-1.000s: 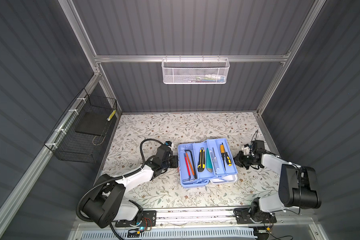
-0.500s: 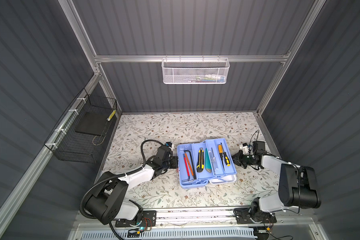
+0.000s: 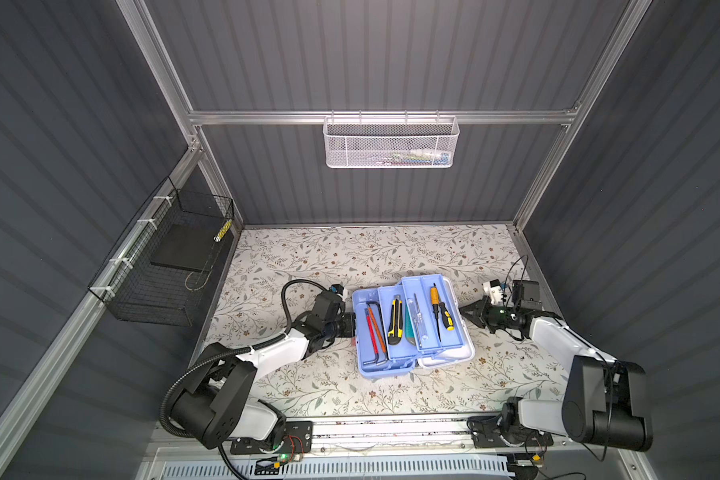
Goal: Pack the tool kit
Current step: 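Swing the white lid up and over the tray with the right gripper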
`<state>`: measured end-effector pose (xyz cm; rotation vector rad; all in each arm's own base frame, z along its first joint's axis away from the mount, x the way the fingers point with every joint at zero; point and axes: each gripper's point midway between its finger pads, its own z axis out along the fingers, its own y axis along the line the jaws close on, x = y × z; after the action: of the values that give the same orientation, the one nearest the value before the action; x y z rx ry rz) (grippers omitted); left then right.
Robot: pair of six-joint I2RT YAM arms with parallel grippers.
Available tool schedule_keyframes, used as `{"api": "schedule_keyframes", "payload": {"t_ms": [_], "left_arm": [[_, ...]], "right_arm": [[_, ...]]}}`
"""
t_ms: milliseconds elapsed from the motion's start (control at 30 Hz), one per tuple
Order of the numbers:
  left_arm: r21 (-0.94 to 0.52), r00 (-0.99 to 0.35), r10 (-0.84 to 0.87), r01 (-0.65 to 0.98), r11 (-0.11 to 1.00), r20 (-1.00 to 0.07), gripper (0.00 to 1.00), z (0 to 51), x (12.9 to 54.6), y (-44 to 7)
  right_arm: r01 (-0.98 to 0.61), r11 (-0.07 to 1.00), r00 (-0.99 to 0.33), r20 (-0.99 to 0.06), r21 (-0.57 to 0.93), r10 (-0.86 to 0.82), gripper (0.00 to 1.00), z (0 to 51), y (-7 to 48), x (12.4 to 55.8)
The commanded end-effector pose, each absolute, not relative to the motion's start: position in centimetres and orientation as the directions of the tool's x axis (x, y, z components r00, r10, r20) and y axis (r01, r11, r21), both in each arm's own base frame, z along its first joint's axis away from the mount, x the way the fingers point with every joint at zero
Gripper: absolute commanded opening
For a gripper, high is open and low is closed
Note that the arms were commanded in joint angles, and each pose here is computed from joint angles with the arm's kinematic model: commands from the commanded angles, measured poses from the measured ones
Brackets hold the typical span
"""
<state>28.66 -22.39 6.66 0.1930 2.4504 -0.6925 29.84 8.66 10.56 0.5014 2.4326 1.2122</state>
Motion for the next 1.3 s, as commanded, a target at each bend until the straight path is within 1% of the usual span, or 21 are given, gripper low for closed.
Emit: {"api": "schedule_keyframes", "payload": {"t_ms": [0, 67, 567, 833, 900, 967, 1267], "left_arm": [[-0.478, -0.792, 0.009, 0.377, 0.794, -0.61, 0.0, 9.4, 28.7, -24.7], [-0.477, -0.794, 0.009, 0.374, 0.795, -0.608, 0.0, 9.2, 28.7, -24.6], [-0.484, -0.785, 0.007, 0.39, 0.783, -0.619, 0.0, 9.1, 28.6, -24.8], [-0.467, -0.776, 0.022, 0.401, 0.788, -0.63, 0.0, 9.1, 28.3, -24.4], [-0.469, -0.77, 0.018, 0.407, 0.784, -0.637, 0.0, 9.4, 28.2, -24.4], [-0.473, -0.764, 0.017, 0.416, 0.777, -0.644, 0.0, 9.7, 28.1, -24.5], [-0.463, -0.753, 0.017, 0.421, 0.78, -0.657, 0.0, 9.5, 27.1, -23.5]], "right_arm": [[0.097, 0.513, -0.909, -0.134, 0.853, 0.394, 0.09, 13.0, 10.9, 27.9], [0.103, 0.546, -0.905, -0.15, 0.831, 0.399, 0.09, 13.3, 10.7, 27.8], [0.051, 0.664, -0.929, -0.208, 0.746, 0.306, 0.11, 15.9, 13.4, 26.1], [-0.009, 0.707, -0.945, -0.237, 0.708, 0.226, 0.13, 17.3, 15.6, 25.3], [-0.027, 0.697, -0.95, -0.236, 0.717, 0.206, 0.13, 17.7, 16.4, 25.1], [-0.036, 0.721, -0.951, -0.246, 0.692, 0.189, 0.13, 17.8, 16.9, 24.9], [-0.058, 0.753, -0.963, -0.237, 0.655, 0.132, 0.13, 18.0, 19.4, 24.5]]}}
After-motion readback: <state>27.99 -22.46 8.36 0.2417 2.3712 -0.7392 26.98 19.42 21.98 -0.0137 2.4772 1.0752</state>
